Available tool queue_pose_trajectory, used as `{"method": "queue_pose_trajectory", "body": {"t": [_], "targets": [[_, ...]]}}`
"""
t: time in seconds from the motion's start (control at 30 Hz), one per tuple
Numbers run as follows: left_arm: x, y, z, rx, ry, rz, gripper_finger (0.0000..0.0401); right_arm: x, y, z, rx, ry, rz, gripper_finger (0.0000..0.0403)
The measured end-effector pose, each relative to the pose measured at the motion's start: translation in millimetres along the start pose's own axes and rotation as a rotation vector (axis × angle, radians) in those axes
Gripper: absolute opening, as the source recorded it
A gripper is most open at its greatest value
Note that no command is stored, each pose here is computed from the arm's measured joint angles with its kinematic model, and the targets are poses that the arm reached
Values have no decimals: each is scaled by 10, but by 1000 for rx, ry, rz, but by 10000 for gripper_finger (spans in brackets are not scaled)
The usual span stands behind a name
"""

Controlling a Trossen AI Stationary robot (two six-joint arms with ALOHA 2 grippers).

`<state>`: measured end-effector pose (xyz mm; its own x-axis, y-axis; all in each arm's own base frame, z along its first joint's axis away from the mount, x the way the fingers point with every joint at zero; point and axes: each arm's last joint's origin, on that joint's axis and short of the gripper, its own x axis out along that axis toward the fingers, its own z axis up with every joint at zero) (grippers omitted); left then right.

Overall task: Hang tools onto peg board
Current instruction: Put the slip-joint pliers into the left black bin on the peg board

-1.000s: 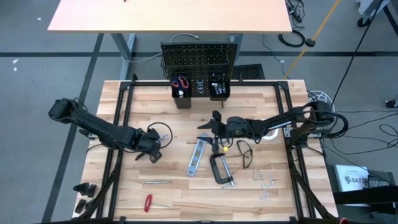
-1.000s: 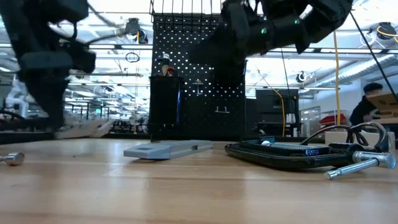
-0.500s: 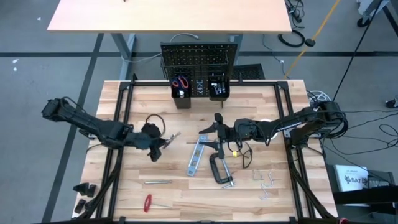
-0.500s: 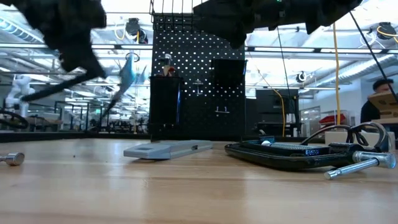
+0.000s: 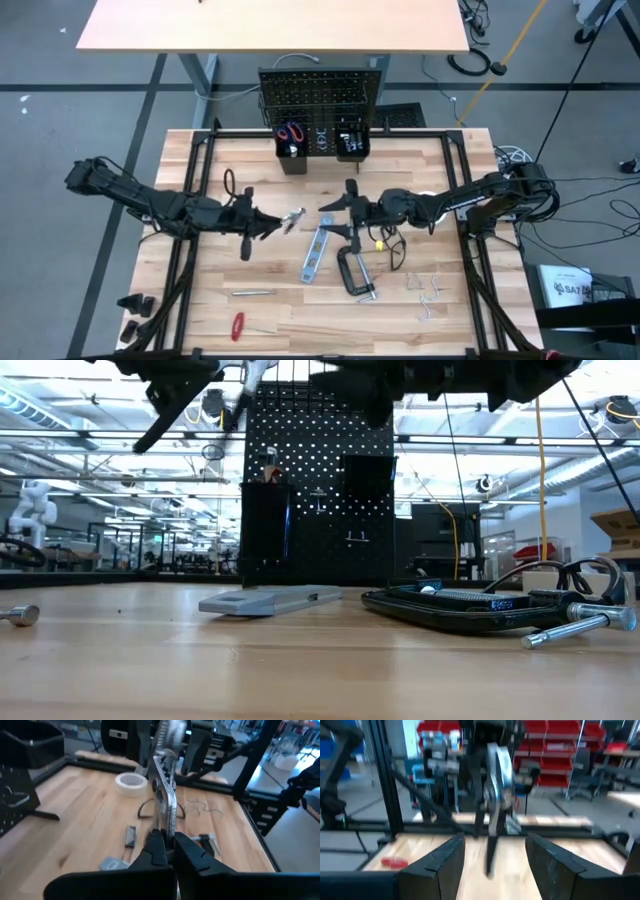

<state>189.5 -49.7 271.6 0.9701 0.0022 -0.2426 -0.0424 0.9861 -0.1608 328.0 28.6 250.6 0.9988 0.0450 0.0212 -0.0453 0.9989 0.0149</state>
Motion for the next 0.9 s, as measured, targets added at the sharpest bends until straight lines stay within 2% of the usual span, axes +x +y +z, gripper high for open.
{"method": "queue_pose_trajectory", "body": {"t": [0.17,0.37,0.53,0.9], "targets": [[72,-17,84,54,-98,-13,0,-3,1,73,-6,-76,1,201],[219,-77,163,136,-218,-100,0,8,13,148,-16,-127,36,201],[401,-31,150,133,-250,-135,0,69,36,298,-51,-152,100,210],[641,75,156,150,-352,-190,0,152,44,486,-67,-146,98,226]]}}
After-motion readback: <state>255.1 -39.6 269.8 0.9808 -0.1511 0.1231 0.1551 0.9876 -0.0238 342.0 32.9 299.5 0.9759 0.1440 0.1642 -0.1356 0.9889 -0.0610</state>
